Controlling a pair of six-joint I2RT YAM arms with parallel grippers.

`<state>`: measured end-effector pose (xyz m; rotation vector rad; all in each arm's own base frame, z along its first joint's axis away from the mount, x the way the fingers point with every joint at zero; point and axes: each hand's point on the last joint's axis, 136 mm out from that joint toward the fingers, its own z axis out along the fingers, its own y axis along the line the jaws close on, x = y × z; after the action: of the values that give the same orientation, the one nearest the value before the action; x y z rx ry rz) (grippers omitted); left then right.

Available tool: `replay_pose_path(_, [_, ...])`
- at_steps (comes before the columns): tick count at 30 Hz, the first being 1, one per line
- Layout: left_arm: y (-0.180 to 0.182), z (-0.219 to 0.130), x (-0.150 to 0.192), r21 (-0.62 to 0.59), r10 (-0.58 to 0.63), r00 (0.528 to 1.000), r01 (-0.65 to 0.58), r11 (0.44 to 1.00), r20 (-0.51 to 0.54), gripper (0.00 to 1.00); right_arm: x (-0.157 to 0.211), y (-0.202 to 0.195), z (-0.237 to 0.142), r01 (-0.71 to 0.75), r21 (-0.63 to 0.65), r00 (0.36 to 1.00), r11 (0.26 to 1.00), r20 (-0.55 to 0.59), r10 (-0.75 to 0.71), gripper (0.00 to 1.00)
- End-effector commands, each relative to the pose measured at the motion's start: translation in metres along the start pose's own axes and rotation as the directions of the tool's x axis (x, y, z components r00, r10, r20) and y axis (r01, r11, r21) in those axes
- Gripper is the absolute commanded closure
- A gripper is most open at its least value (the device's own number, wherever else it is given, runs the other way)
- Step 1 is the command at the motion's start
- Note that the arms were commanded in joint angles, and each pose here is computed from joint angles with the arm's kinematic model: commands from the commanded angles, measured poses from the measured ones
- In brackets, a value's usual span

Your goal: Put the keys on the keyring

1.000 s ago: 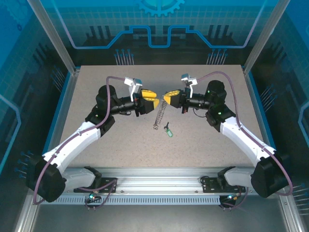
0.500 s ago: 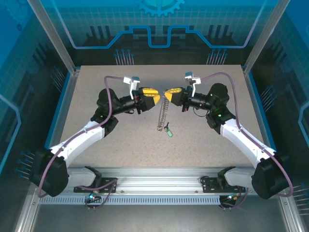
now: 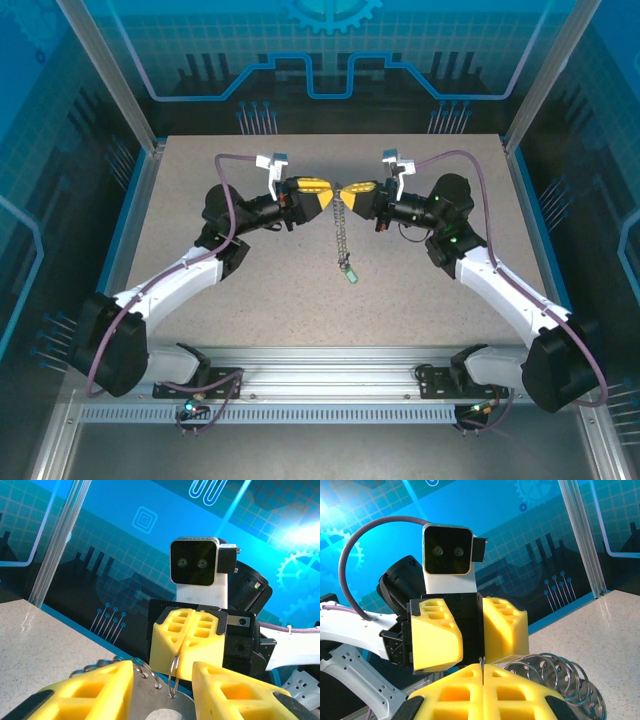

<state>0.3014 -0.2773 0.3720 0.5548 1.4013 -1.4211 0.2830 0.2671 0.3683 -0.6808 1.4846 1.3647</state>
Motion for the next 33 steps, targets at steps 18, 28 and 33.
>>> replay_pose_path(18, [-0.006, 0.006, 0.014, 0.062, -0.006, 0.999, 0.008, 0.998, -0.035, 0.67, -0.008, 0.008, 0.003, 0.031, -0.016, 0.999, 0.999, 0.035, -0.03, 1.0])
replay_pose_path(28, [-0.008, 0.011, 0.013, 0.082, 0.0, 0.999, 0.003, 0.997, -0.032, 0.95, -0.002, 0.006, 0.005, 0.022, -0.019, 1.0, 1.0, 0.018, -0.022, 1.0])
replay_pose_path(33, [-0.009, 0.012, 0.014, 0.089, 0.009, 0.999, -0.005, 0.996, -0.035, 1.0, 0.001, 0.003, 0.004, 0.018, -0.007, 1.0, 1.0, -0.008, -0.018, 1.0])
